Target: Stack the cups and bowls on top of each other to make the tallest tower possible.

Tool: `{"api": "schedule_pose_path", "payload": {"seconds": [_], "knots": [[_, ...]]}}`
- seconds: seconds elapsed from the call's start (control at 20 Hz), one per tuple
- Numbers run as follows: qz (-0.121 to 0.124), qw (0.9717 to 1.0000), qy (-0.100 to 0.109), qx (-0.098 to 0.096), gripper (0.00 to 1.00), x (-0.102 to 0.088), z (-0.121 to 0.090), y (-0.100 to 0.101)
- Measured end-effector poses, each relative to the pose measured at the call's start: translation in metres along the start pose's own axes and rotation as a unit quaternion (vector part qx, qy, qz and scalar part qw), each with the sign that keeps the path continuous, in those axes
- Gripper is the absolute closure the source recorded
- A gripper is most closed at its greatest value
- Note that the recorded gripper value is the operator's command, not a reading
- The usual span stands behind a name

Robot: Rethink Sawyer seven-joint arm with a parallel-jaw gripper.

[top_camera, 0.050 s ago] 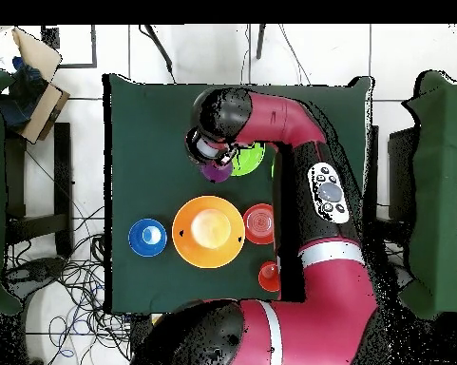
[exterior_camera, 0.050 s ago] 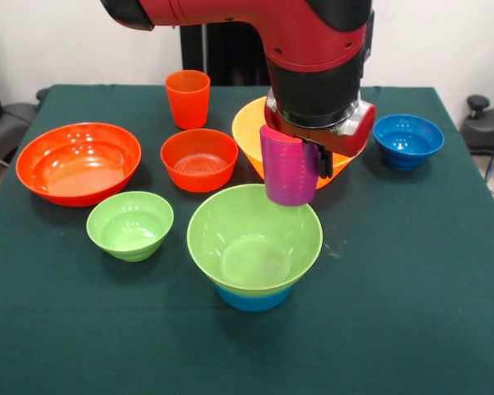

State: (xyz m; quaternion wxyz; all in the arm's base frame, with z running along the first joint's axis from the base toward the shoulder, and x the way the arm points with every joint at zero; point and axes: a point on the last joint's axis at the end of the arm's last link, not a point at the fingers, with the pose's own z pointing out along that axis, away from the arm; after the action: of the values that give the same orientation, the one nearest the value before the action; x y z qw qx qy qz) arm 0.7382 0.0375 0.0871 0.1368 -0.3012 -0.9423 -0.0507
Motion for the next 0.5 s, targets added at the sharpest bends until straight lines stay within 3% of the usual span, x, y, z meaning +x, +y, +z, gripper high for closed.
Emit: {"api": "schedule_pose_path", "payload": {"seconds": [0.4,0.5], "knots": [[-0.005,0.9998,-0.020,0.004,1.00,-0.005,0.007,-0.004],[-0.008,0.9992,-0.040,0.001,1.00,-0.011,0.013,-0.005]]}}
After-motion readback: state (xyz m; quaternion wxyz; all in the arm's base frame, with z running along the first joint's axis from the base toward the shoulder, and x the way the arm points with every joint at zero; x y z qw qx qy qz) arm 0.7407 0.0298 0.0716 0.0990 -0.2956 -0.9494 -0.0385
